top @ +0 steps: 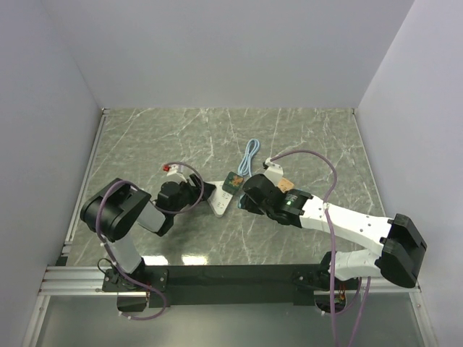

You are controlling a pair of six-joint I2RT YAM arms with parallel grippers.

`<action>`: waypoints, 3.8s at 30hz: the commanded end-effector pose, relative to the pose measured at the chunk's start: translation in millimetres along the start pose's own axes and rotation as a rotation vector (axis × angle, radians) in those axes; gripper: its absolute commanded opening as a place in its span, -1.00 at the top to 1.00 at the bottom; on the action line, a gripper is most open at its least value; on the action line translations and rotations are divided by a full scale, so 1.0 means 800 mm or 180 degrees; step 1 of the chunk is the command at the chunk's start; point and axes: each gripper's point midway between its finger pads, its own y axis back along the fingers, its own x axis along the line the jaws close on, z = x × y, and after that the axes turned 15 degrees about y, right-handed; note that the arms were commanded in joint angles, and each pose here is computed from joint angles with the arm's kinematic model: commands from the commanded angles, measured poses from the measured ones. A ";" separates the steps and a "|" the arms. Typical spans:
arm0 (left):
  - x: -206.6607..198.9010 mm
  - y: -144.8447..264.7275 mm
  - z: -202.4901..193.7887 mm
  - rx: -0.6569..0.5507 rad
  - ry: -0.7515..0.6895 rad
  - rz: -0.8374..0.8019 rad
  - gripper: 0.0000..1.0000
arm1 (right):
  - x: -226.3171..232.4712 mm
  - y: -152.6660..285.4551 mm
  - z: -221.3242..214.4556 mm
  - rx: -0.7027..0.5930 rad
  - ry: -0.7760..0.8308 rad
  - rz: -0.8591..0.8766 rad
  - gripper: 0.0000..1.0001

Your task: Insert the plug

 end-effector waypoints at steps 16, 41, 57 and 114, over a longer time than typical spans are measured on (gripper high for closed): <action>-0.011 -0.004 0.006 -0.0175 0.0123 -0.0266 0.88 | 0.024 -0.022 0.007 -0.0024 0.0117 0.0077 1.00; -0.012 0.042 -0.012 -0.0772 0.0114 -0.0062 0.99 | 0.065 -0.030 -0.016 0.0129 0.0130 0.0212 1.00; -0.011 0.047 -0.024 -0.0808 0.0098 -0.0039 0.99 | 0.076 -0.035 -0.034 0.0181 -0.0086 0.0222 1.00; -0.010 0.059 -0.023 -0.0816 0.0000 -0.0103 0.99 | 0.075 -0.074 -0.070 0.0425 0.0131 -0.0435 1.00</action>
